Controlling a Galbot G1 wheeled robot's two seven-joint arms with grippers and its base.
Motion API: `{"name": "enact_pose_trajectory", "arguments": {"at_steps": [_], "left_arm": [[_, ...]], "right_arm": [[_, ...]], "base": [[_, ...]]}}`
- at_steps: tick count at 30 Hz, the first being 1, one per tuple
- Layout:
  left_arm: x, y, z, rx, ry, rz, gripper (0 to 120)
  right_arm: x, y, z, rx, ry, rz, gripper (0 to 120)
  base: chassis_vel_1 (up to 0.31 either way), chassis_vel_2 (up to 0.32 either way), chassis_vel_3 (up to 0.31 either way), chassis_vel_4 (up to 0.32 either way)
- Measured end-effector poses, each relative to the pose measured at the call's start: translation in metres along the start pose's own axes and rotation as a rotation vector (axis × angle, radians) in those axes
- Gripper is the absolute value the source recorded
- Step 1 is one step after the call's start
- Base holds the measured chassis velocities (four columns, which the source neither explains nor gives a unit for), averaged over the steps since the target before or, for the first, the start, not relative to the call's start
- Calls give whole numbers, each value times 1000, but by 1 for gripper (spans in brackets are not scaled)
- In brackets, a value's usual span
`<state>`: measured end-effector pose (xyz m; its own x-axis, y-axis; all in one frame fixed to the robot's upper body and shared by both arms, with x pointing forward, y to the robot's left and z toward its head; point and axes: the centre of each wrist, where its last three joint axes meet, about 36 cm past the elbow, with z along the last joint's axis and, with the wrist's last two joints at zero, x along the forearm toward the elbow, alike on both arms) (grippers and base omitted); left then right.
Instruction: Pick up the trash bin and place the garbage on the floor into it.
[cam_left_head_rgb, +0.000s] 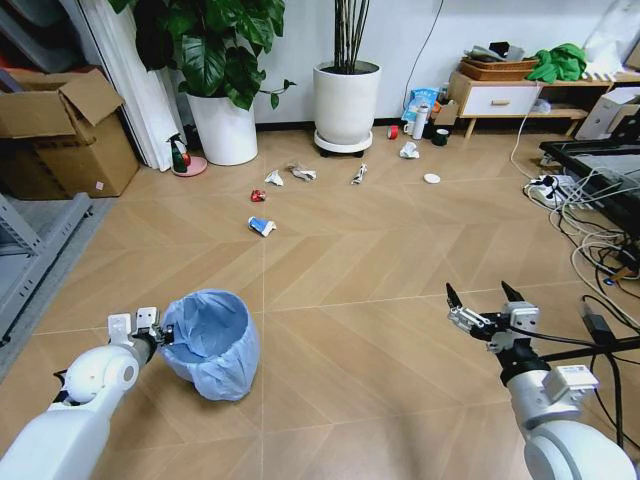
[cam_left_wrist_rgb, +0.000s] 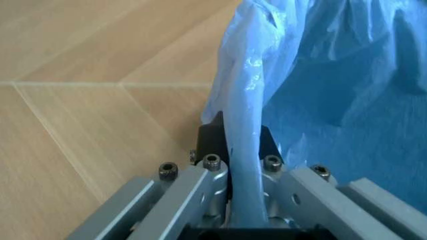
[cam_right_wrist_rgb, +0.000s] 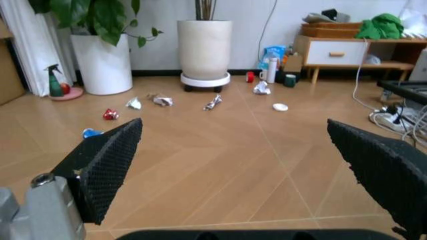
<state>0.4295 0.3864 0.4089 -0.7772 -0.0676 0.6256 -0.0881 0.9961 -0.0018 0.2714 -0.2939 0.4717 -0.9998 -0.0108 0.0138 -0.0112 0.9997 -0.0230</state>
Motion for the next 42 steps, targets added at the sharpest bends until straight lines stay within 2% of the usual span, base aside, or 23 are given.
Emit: {"name": "enact_pose_trajectory", "arguments": {"at_steps": [2, 5, 6, 9, 10, 14, 15, 18, 20, 22, 25, 42], "left_arm": [[4, -1, -1, 4, -15, 1, 0], [39, -11, -9, 32, -100, -7, 0], [39, -11, -9, 32, -100, -7, 0], [76, -32, -14, 88, -155, -45, 0], [76, -32, -14, 88, -155, -45, 0], [115, -62, -9, 144, -213, -51, 0], [115, -62, -9, 144, -213, -51, 0], [144, -81, -3, 148, -275, -49, 0], [146, -82, -2, 146, -283, -51, 0], [155, -86, 4, 120, -343, -77, 0], [158, -84, 10, 95, -379, -106, 0], [164, -88, 17, 71, -383, -103, 0]], "right_arm": [[0, 0, -1, -3, 2, 2, 100], [-4, -4, -12, -28, 4, 16, 100], [-4, -4, -12, -28, 4, 16, 100], [-8, -7, -19, -31, -10, 18, 100], [-8, -7, -19, -31, -10, 18, 100], [-9, -6, -26, -37, -26, 8, 100], [-9, -6, -26, -37, -26, 8, 100], [-8, -5, -29, -33, -34, 3, 100], [-8, -5, -30, -32, -35, 3, 100], [-7, -6, -32, -19, -37, 2, 100], [-7, -5, -33, -9, -42, 1, 100], [0, 0, -34, 12, -50, -4, 100]], "base": [[0, 0, 0, 0], [0, 0, 0, 0], [0, 0, 0, 0], [0, 0, 0, 0], [0, 0, 0, 0], [0, 0, 0, 0], [0, 0, 0, 0], [0, 0, 0, 0], [0, 0, 0, 0], [0, 0, 0, 0], [0, 0, 0, 0], [-53, 46, 56, -47]]}}
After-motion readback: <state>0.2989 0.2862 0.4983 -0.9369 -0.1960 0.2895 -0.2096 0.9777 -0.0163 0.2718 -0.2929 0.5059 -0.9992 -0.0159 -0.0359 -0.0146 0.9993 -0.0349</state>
